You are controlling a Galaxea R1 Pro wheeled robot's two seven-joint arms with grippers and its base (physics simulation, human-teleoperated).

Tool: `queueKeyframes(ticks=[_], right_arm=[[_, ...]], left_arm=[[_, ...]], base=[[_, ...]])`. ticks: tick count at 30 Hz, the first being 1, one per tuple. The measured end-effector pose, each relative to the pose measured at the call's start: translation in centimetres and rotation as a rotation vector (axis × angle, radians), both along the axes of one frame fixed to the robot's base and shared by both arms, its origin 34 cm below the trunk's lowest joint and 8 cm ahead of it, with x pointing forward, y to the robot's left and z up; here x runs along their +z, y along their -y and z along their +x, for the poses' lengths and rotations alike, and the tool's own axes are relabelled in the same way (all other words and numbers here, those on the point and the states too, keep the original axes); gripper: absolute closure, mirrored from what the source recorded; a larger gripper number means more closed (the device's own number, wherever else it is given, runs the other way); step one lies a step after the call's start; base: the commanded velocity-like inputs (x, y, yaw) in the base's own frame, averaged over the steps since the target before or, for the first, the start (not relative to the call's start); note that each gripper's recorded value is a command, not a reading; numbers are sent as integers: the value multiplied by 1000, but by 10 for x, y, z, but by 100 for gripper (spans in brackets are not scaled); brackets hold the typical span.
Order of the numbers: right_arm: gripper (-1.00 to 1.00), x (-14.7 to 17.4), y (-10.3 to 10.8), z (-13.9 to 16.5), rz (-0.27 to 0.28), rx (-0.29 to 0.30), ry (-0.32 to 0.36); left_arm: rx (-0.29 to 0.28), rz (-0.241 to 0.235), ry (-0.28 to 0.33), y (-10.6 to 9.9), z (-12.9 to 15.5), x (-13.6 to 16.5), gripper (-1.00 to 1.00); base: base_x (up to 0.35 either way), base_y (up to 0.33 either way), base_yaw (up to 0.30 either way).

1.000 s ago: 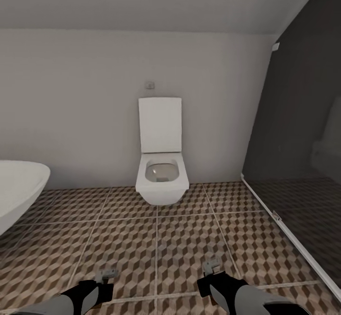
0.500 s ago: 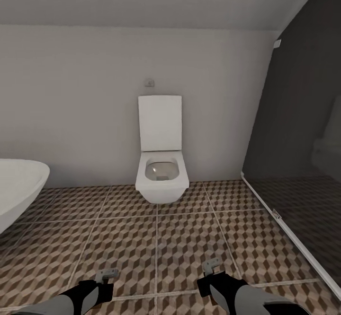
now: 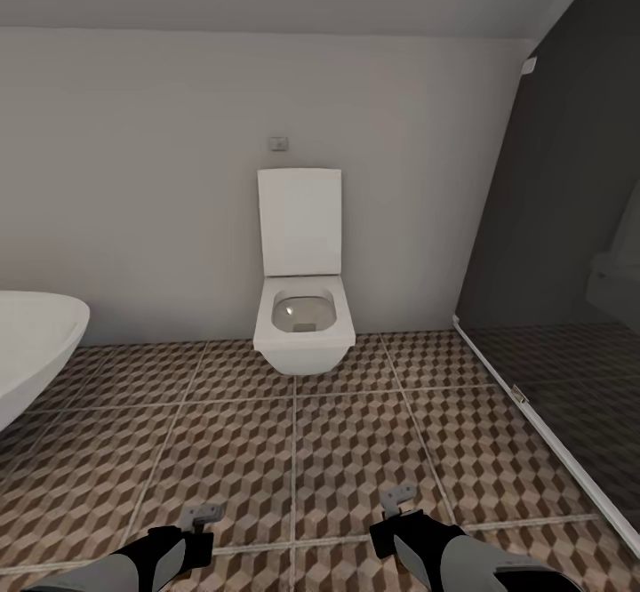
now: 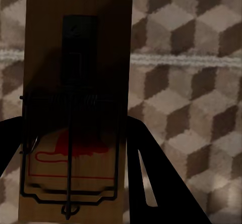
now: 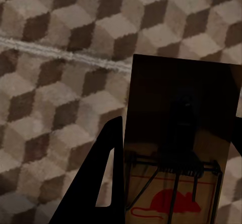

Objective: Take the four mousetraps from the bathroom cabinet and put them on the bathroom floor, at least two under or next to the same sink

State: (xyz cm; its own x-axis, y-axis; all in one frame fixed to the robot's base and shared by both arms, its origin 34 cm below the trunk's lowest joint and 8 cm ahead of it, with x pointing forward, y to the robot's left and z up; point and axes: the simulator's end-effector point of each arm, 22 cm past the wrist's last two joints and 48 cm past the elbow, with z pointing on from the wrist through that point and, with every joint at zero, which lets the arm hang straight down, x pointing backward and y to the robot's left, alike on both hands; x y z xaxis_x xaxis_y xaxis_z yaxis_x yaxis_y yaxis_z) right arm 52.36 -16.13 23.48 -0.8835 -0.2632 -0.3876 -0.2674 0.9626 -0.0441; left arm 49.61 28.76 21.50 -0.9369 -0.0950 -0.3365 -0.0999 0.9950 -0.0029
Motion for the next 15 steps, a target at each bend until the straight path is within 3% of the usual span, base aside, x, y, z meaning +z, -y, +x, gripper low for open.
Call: queueKeyframes(ticks=[15], right_arm=[[100, 4, 3, 7, -20, -13, 20]], left_arm=[[-22, -9, 21, 15, 8, 3, 100]], base=[[0, 0, 0]])
